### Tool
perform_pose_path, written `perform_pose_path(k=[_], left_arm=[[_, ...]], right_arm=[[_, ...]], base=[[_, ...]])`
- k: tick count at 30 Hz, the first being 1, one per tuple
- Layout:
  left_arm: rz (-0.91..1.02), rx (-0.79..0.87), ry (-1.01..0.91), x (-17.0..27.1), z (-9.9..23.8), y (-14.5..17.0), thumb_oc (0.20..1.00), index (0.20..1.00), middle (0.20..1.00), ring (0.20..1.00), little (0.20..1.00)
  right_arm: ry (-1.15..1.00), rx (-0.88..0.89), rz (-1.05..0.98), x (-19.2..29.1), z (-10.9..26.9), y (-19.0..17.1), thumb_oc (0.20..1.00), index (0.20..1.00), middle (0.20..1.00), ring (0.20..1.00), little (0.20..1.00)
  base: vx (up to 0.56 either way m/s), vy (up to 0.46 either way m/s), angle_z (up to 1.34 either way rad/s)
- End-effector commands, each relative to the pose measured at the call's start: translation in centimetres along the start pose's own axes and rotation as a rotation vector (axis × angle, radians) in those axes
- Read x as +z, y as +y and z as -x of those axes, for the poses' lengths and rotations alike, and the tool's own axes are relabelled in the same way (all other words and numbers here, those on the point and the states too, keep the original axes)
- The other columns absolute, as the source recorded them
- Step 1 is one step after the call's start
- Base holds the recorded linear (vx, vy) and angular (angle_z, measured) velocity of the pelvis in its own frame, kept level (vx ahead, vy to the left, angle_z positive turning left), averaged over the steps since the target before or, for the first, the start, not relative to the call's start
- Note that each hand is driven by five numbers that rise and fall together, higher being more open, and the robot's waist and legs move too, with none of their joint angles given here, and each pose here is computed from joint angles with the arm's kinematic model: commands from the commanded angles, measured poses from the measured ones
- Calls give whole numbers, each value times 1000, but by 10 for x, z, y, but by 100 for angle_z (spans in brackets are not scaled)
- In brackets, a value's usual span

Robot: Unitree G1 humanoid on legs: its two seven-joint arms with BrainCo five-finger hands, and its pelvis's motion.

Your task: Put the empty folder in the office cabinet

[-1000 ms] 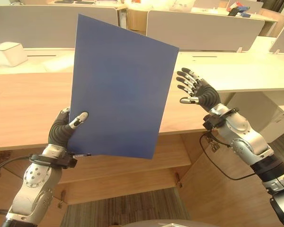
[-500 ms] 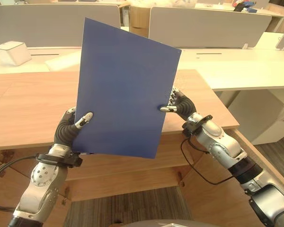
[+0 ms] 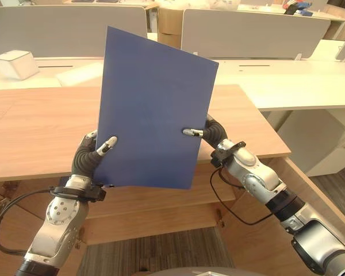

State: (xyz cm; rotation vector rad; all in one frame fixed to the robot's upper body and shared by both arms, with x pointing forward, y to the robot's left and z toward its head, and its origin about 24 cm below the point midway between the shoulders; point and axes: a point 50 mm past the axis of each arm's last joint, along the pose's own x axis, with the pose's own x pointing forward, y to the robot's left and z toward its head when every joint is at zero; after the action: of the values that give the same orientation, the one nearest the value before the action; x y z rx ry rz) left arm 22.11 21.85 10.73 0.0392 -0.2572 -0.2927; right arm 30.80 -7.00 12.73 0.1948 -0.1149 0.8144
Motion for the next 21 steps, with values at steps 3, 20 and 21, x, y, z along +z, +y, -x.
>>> perform_pose_path(k=[3,20,21], left_arm=[[-84,-83,-137,24,-24,-4,200,200,200,200,200],[8,114,-287,31,-12,8,1000,1000,1000,1000,1000],[11,121,-300,33,-10,8,1000,1000,1000,1000,1000]], right_arm=[[-143,43,133,36,-21,9,200,200,200,200,200],[-449,-205,526,79,54,-9,200,200,200,200,200],[-462,-197,546,80,59,-6,200,200,200,200,200]], base=[[0,0,0],[-2,-2,1],[-54,-24,0]])
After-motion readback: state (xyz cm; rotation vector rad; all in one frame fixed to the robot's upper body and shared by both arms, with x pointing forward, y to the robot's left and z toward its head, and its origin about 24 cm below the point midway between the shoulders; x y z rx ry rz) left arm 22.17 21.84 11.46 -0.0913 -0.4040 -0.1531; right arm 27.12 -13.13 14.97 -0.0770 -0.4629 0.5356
